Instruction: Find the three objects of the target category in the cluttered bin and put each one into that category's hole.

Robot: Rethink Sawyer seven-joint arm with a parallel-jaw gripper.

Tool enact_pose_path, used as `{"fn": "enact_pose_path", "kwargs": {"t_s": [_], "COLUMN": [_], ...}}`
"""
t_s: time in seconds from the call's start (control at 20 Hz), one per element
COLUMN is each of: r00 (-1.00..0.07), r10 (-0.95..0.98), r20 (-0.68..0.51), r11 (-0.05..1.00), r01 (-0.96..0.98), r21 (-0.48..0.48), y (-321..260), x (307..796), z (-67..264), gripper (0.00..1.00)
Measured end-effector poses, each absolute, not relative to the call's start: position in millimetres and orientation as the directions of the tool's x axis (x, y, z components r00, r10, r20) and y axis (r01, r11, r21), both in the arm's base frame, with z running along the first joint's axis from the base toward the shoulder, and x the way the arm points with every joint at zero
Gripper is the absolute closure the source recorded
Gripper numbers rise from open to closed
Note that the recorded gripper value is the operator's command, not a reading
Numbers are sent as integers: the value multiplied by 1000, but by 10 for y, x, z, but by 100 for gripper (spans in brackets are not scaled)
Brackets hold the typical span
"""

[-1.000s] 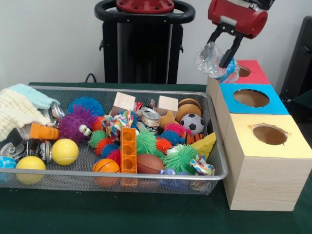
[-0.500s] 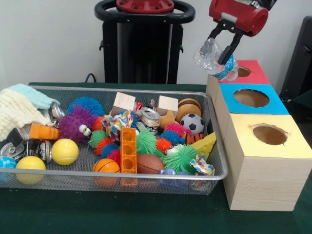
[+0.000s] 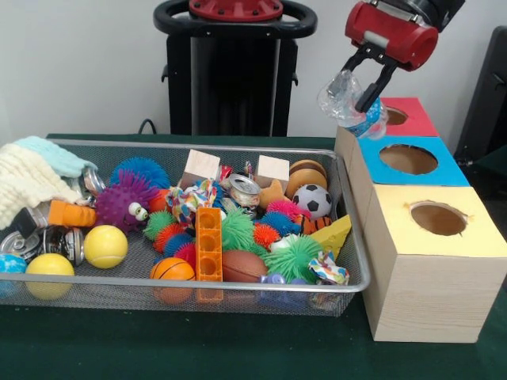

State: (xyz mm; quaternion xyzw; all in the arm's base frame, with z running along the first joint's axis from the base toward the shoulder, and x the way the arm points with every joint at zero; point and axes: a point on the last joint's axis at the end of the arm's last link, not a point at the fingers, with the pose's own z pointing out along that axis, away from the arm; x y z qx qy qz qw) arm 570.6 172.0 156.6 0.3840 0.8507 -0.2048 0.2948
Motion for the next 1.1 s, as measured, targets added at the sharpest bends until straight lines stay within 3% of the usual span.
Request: {"fn": "enact_pose_path", "kwargs": {"t_s": [1.1], "r00": [-522], "r10": [431], "r20": [-736], "r11": [605], "r01": [773], "r21": [-194], "y": [1914], "x": [5554], "z": [1419], "gripper": [100]}}
